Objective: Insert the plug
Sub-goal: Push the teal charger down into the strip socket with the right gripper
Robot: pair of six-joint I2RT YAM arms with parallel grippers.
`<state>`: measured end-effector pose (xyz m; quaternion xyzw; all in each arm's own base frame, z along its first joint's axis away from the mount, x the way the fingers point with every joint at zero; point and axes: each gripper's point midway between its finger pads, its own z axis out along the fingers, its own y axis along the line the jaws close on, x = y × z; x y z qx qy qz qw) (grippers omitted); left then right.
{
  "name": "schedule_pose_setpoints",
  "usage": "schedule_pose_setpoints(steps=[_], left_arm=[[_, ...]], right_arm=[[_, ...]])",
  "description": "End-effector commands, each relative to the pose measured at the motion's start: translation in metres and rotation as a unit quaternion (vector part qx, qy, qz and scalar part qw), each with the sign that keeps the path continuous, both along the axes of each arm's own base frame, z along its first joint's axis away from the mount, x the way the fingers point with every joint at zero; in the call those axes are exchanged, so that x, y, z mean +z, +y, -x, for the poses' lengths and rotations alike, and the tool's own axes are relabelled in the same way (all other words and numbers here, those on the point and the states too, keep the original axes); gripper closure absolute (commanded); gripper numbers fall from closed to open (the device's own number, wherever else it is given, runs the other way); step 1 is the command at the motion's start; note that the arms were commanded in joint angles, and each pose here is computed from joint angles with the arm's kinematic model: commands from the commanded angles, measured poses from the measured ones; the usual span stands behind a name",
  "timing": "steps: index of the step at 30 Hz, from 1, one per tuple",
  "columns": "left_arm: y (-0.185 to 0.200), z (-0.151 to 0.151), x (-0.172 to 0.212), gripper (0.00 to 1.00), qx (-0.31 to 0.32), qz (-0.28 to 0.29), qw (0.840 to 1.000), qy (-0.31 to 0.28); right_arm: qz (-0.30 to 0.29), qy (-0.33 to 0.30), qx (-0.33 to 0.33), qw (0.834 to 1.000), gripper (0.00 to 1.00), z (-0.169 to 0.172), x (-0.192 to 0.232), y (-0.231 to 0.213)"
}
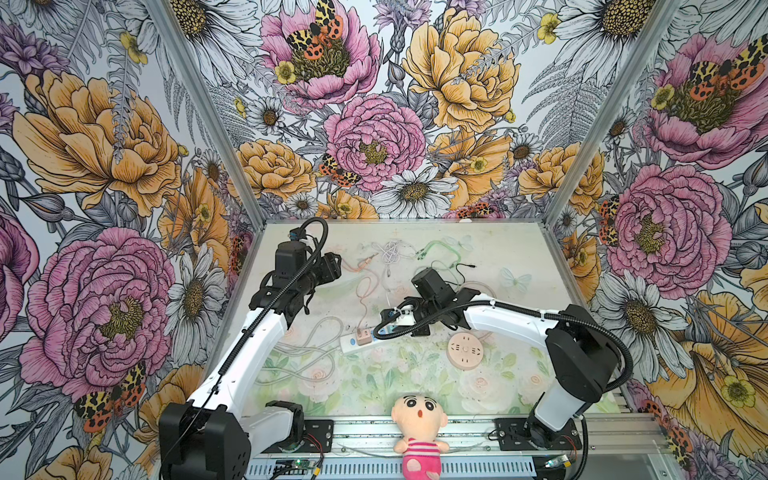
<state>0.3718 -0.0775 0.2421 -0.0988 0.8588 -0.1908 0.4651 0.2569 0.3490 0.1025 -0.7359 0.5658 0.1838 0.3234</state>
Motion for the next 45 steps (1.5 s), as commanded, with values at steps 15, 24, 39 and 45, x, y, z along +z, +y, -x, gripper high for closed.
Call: schedule_pose_setpoints(steps=[15, 24, 39, 45], left_arm=[[0.001, 0.000, 0.007, 0.29, -0.003, 0.011, 1.000, -0.015], [0.000, 0.000, 0.009, 0.29, -0.004, 0.014, 1.000, -0.017], [-0.002, 0.000, 0.014, 0.29, -0.011, 0.017, 1.000, -0.021], [-0.002, 0.004, 0.012, 0.29, -0.014, 0.021, 0.999, -0.020]], right_arm=[[-0.007, 0.028, 0.022, 0.999, 1.00, 0.009, -0.007, 0.007], [0.019, 0.014, 0.015, 1.000, 1.00, 0.003, -0.021, 0.002], [0.073, 0.055, 0.035, 0.995, 1.00, 0.025, -0.041, 0.005], [0.047, 0.150, 0.034, 0.987, 1.00, 0.049, -0.033, 0.013]])
